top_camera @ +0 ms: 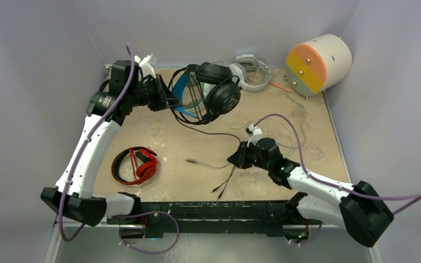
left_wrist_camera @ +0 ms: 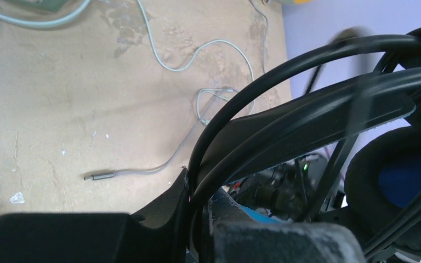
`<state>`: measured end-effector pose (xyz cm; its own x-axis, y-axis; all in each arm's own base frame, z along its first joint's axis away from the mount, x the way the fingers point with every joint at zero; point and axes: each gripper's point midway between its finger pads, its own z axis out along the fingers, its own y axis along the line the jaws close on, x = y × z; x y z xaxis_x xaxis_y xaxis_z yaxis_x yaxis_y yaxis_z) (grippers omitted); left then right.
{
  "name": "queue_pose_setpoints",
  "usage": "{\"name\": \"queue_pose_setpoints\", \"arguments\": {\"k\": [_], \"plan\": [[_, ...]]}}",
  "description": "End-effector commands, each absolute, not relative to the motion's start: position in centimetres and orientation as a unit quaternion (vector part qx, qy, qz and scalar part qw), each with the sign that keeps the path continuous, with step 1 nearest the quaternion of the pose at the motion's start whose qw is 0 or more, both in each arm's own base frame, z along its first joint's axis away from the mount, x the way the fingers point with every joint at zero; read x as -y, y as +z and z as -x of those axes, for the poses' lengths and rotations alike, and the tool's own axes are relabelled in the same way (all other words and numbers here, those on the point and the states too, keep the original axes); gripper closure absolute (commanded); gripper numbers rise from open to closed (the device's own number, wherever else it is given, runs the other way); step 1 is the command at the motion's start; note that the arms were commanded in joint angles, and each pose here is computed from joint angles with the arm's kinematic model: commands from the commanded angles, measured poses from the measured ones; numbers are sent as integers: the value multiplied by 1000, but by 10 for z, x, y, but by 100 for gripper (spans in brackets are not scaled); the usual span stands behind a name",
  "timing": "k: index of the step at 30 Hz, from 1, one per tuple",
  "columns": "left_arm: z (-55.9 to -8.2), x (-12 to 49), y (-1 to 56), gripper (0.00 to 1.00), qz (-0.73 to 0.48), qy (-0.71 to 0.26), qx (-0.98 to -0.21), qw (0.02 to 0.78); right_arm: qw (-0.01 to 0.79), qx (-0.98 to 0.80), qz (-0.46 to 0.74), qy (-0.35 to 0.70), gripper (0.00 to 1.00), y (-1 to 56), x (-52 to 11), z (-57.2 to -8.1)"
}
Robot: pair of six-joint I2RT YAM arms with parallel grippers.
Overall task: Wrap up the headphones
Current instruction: Wrap the headphones cable around the headphones.
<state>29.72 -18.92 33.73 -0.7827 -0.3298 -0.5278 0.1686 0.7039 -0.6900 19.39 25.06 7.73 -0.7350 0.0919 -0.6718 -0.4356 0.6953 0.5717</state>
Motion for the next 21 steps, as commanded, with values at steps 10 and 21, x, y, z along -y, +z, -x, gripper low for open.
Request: {"name": "queue_pose_setpoints", "arguments": {"k": [10,21], "plan": [[-317,137,370,100,111,-276,-842,450,290,-871,55,394,100,98,-214,-184],[-363,85,311,100,184,-102,-865,455,309,-847,108,419,100,161,-202,-148]]}}
